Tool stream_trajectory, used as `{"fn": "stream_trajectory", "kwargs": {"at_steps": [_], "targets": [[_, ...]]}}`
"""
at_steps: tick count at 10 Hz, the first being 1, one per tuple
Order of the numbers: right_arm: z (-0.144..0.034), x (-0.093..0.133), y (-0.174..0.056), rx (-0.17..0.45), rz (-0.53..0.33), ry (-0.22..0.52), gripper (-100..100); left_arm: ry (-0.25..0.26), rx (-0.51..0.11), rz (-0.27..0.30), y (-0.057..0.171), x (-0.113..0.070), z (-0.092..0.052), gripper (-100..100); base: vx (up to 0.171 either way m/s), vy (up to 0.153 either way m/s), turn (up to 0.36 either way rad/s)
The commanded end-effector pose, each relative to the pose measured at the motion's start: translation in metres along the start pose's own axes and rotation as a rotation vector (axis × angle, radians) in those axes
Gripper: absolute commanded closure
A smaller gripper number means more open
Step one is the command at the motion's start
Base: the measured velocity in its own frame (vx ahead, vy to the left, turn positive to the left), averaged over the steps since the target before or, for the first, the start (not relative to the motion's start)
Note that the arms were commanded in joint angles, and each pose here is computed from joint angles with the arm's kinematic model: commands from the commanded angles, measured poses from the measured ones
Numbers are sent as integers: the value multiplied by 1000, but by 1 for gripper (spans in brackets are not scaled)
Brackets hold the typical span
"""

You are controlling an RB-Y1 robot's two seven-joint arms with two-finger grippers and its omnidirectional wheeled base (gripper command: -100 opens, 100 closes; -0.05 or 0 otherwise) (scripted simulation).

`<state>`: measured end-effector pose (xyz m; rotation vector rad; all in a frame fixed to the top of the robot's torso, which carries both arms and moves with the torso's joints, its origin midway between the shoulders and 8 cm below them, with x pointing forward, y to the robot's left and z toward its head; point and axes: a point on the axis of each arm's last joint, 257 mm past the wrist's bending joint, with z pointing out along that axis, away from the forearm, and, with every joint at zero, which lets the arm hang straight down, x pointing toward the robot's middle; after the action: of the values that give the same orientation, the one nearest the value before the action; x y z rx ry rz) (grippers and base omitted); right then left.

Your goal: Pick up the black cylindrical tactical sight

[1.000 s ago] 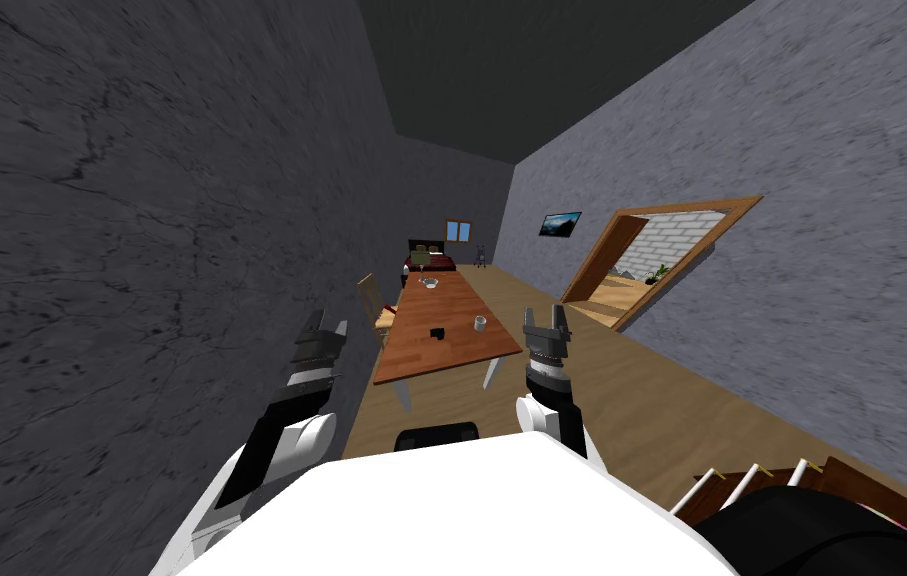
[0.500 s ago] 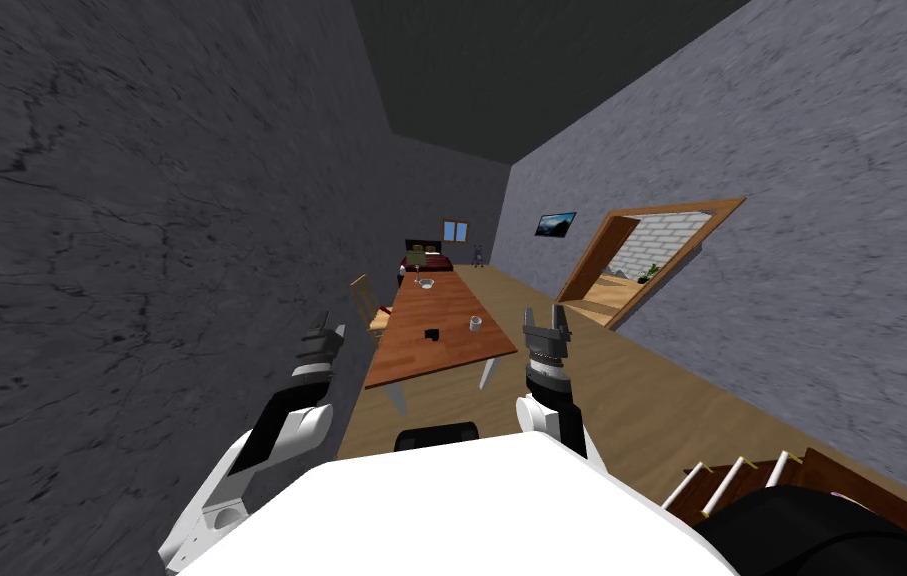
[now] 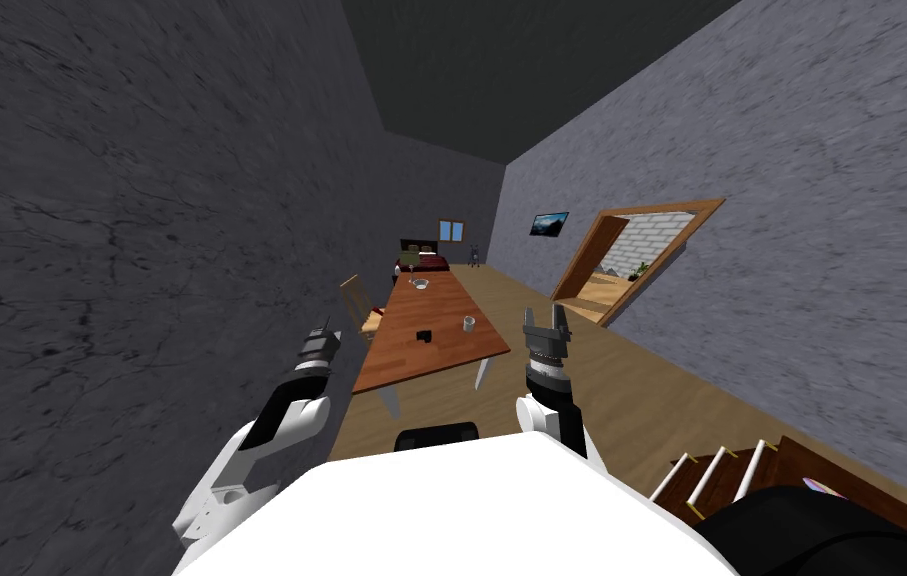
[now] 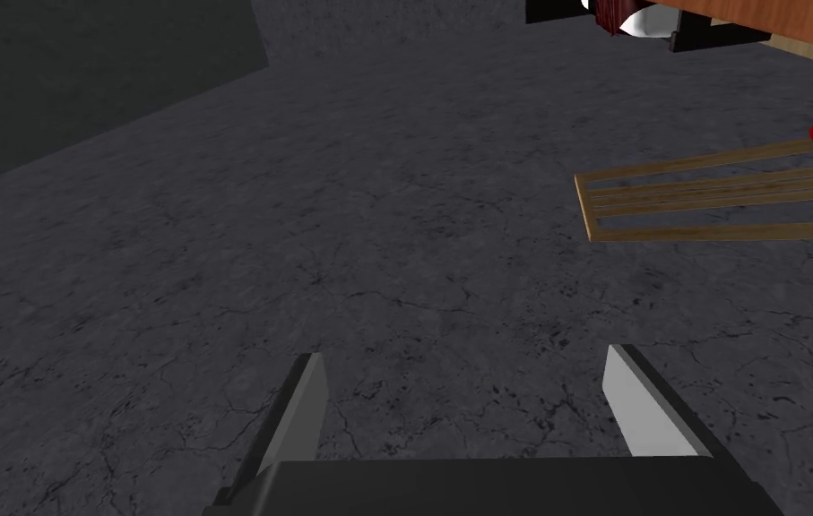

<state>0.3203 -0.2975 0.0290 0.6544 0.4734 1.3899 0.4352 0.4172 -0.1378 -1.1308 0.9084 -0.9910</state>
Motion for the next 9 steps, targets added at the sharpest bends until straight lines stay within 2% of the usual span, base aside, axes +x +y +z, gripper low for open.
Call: {"fn": "stream_trajectory", "kwargs": {"at_steps": [1,3,4,5,6,8,9], "targets": [[0,0,0,0,0,0,0,-17,-51,10,19,-9,7,-100,12,-58,-52],[0,0,0,0,0,0,0,-44,-127,20,46,-21,15,-100,17,-86,-91],[0,0,0,0,0,0,0,-45,-139,20,49,-21,14,-100,20,-55,-25],[0,0,0,0,0,0,0,-58,-184,21,64,-27,17,-100,17,-54,-64],[0,0,0,0,0,0,0,-58,-184,21,64,-27,17,-100,14,-42,-31],[0,0,0,0,0,0,0,-81,-268,20,92,-37,22,-100,28,-66,-91],[0,0,0,0,0,0,0,-81,-277,19,95,-37,21,-100,21,-57,-37]]}}
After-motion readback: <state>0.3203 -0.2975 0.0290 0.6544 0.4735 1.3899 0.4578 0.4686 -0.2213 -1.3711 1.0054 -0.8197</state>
